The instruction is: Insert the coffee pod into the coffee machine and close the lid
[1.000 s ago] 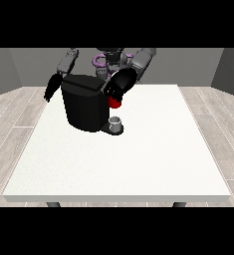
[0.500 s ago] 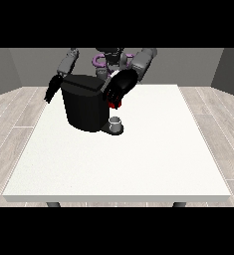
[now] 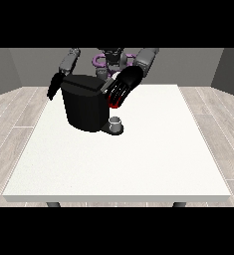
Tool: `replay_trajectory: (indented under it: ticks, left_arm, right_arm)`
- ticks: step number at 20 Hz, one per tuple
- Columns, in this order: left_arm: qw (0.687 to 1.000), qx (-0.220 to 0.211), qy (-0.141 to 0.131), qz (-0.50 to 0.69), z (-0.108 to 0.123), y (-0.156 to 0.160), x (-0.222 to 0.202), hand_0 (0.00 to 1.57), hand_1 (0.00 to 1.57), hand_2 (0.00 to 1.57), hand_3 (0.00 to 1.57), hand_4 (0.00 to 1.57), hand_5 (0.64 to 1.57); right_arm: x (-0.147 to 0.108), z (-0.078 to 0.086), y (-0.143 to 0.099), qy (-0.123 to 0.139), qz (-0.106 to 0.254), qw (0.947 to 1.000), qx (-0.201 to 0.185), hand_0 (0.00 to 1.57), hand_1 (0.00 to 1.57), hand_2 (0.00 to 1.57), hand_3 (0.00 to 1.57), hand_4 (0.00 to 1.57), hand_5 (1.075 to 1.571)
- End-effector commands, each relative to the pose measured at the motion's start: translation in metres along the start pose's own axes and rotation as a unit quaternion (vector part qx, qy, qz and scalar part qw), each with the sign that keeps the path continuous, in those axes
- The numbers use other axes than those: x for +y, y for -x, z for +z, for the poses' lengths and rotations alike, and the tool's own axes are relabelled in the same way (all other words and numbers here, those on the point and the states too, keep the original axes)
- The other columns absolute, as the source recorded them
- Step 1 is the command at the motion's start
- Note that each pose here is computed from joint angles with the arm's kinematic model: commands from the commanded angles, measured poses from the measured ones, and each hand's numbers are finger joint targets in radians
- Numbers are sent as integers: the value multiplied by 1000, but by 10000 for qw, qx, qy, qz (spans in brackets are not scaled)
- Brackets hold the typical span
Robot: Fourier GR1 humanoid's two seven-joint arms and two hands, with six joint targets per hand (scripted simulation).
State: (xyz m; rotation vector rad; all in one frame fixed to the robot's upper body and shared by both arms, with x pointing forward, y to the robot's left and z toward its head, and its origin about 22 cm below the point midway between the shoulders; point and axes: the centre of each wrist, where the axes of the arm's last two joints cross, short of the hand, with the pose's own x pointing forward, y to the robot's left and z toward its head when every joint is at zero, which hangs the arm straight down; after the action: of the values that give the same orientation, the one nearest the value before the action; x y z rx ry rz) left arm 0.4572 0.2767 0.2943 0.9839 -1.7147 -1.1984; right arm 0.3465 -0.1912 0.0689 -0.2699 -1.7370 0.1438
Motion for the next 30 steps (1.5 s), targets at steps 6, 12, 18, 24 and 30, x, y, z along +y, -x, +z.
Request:
replay_trajectory:
  ticks: [6,12,18,24,30]
  left_arm:
    - [9907,214,1062,826,11,-5,-102,0,0,0,0,0,1571]
    - [9584,42,689,2769,26,-9,-157,0,0,151,0,0,1571]
    - [8431,795,544,5290,91,-13,-276,0,0,0,0,0,1571]
    - [8013,1165,1122,5760,144,-32,-338,0,0,0,0,393,1571]
    - [7966,1525,1030,5759,158,-21,-333,0,0,0,0,420,1571]
  right_arm:
    - [-23,49,81,153,-94,9944,1037,0,0,0,0,0,1571]
    - [-20,60,86,282,-93,9915,1270,0,0,0,0,0,1571]
    - [-28,78,96,410,-421,9896,1313,0,0,0,0,0,1571]
    - [-42,67,81,-187,-472,9923,1132,0,0,0,0,0,1571]
    - [-45,51,57,-628,-167,9940,881,0,0,0,0,251,1571]
